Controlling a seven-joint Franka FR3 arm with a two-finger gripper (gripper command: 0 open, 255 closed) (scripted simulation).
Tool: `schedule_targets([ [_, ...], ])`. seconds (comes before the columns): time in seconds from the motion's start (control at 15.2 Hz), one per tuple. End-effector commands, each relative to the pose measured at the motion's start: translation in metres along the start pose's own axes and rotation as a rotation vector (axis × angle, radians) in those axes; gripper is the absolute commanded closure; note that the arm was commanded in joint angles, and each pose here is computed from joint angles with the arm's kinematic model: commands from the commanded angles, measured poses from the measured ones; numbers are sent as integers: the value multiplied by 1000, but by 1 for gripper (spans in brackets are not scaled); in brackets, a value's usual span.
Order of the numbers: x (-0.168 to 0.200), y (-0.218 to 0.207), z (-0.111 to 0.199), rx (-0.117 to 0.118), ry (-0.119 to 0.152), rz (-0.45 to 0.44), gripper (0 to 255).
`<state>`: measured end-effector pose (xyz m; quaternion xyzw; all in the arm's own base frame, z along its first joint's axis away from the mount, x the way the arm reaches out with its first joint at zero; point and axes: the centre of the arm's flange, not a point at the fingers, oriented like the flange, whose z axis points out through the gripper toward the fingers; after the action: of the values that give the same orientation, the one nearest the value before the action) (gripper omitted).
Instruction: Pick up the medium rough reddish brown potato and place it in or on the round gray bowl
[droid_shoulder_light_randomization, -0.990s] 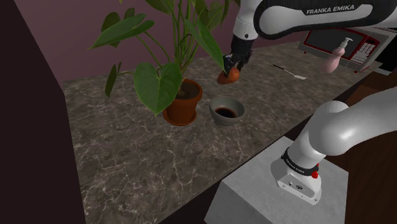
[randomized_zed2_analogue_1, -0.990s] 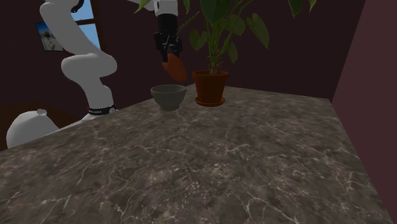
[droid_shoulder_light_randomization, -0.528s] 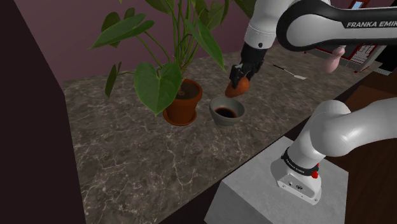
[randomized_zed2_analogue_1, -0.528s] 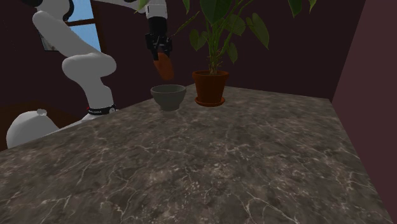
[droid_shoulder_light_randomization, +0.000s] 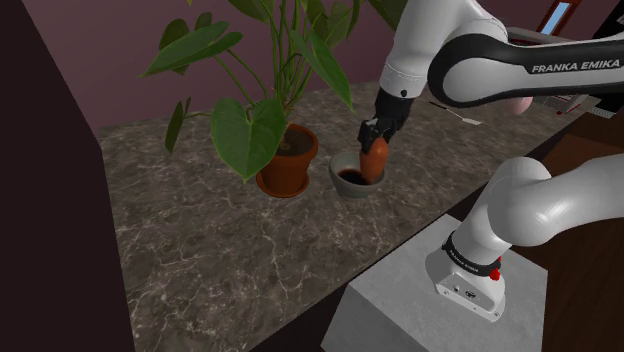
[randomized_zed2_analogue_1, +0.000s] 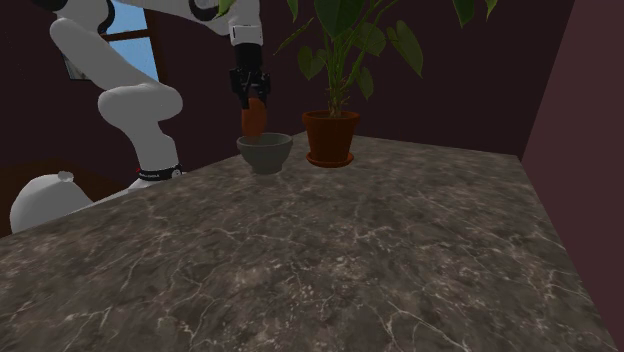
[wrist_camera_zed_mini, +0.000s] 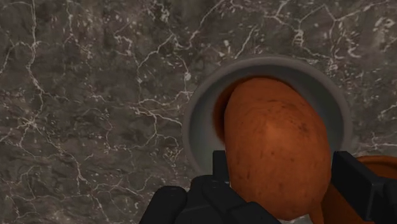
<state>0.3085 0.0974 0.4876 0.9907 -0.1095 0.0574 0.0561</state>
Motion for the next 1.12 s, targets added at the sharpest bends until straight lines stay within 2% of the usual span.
schedule_targets([
  [0.0, -2, -1, 11, 0, 1, 0, 255],
  [0.46, -6, -5, 45, 0, 1, 0, 255],
  [0.92, -6, -5, 45, 0, 1, 0, 255],
  [0.99, -5, -6, 44, 0, 1, 0, 0],
  [1.06, -5, -6, 43, 0, 1, 0, 0],
])
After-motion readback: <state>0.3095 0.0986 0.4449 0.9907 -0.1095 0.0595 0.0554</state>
